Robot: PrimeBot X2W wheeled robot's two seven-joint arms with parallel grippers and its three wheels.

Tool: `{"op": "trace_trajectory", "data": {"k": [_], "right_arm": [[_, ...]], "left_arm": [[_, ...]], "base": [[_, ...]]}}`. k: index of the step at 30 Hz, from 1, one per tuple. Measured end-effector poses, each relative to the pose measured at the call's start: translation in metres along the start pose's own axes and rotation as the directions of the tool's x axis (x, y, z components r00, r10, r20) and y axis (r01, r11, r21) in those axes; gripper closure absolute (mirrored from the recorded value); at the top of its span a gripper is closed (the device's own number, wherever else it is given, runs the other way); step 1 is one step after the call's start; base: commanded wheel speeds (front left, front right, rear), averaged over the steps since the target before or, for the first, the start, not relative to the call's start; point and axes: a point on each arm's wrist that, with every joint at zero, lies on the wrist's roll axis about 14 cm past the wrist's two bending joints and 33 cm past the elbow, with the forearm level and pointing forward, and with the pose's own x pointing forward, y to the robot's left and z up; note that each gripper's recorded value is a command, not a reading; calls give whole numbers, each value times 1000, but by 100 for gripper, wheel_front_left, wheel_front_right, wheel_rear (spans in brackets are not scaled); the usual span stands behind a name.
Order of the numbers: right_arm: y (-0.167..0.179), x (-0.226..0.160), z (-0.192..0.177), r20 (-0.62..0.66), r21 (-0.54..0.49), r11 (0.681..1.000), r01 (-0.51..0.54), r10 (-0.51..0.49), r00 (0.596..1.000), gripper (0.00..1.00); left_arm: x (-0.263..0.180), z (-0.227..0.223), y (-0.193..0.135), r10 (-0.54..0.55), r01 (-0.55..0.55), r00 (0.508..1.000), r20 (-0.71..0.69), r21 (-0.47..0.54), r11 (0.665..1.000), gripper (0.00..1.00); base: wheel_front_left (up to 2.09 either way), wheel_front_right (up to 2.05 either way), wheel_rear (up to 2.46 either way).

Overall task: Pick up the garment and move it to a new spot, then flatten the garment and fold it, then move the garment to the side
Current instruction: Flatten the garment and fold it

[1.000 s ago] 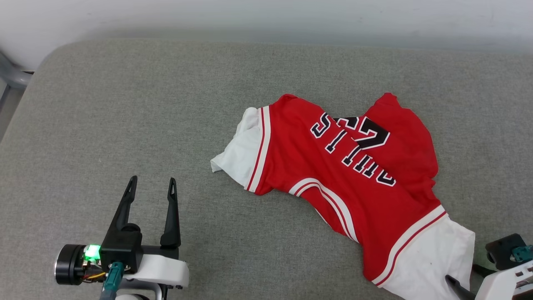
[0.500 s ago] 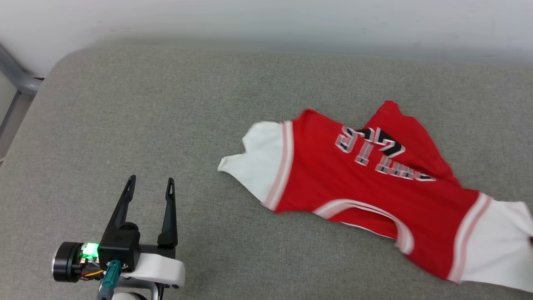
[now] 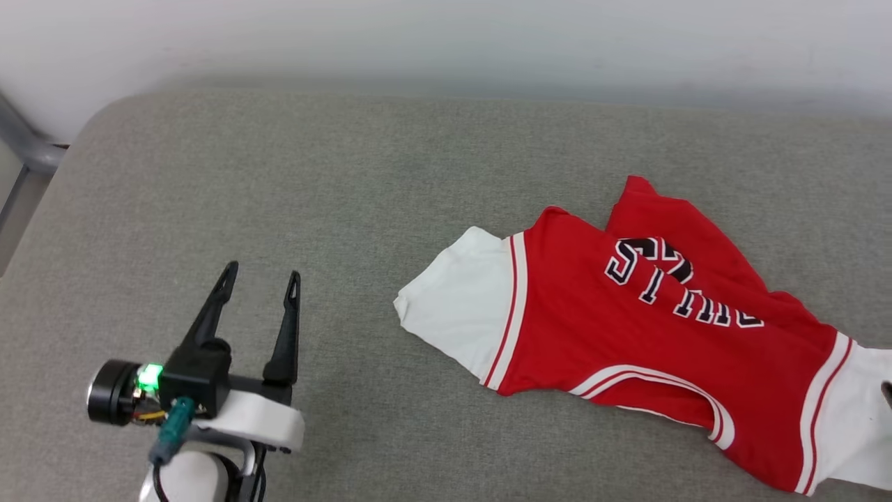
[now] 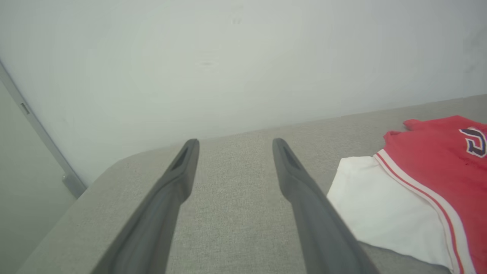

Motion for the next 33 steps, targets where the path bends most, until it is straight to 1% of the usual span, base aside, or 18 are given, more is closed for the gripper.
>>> {"op": "trace_trajectory", "data": {"k": [3, 5, 8, 12, 14, 16, 18, 20, 22, 24, 25, 26, 28, 30, 33], "right_arm": [[-3, -7, 21, 120, -7, 1000, 15, -14, 993, 0], [-6, -14, 35, 199, -13, 999, 31, -28, 980, 0], [-7, -26, 54, 303, -17, 999, 48, -41, 952, 0], [2, -41, 58, 357, -21, 999, 50, -40, 933, 0], [8, -47, 60, 374, -19, 999, 45, -35, 927, 0], [13, -51, 60, 381, -22, 999, 45, -33, 924, 0], [18, -54, 60, 384, -28, 999, 46, -31, 923, 0], [22, -57, 62, 391, -26, 999, 45, -31, 920, 0], [26, -58, 64, 393, -27, 999, 40, -26, 919, 0], [31, -58, 63, 389, -26, 999, 31, -19, 921, 0], [35, -58, 62, 383, -30, 999, 28, -15, 924, 0], [37, -56, 61, 377, -34, 999, 27, -12, 926, 0], [38, -55, 61, 375, -32, 999, 27, -13, 927, 0], [38, -52, 58, 363, -30, 999, 29, -16, 932, 0], [37, -49, 56, 354, -26, 999, 34, -23, 935, 0]], "left_arm": [[13, 8, -4, -66, 66, 997, 27, -6, 998, 0], [23, 10, -7, -125, 125, 992, 31, 18, 992, 0], [43, 15, -14, -190, 190, 982, 18, -4, 982, 0], [63, 11, -35, -296, 296, 950, -99, -14, 955, 0], [71, 7, -48, -351, 352, 918, -184, -29, 936, 0], [71, -6, -64, -413, 419, 861, -298, -47, 907, 0], [65, -20, -77, -464, 473, 781, -417, -90, 877, 0], [61, -28, -87, -505, 511, 700, -505, -140, 848, 0], [58, -34, -95, -531, 538, 626, -571, -176, 824, 0], [54, -44, -99, -535, 562, 554, -639, -187, 806, 0], [47, -64, -100, -508, 593, 454, -732, -177, 785, 0], [45, -82, -102, -483, 615, 387, -786, -171, 770, 0], [42, -96, -105, -466, 630, 345, -815, -167, 758, 0], [41, -109, -105, -449, 635, 311, -838, -168, 754, 0], [41, -126, -106, -430, 649, 281, -858, -161, 744, 0]], "base": [[0, 0, 0], [0, 0, 0], [0, 0, 0], [0, 0, 0], [0, 0, 0], [0, 0, 0], [0, 0, 0], [0, 0, 0], [0, 0, 0], [0, 0, 0], [0, 0, 0], [0, 0, 0], [0, 0, 0], [0, 0, 0], [0, 0, 0]]}}
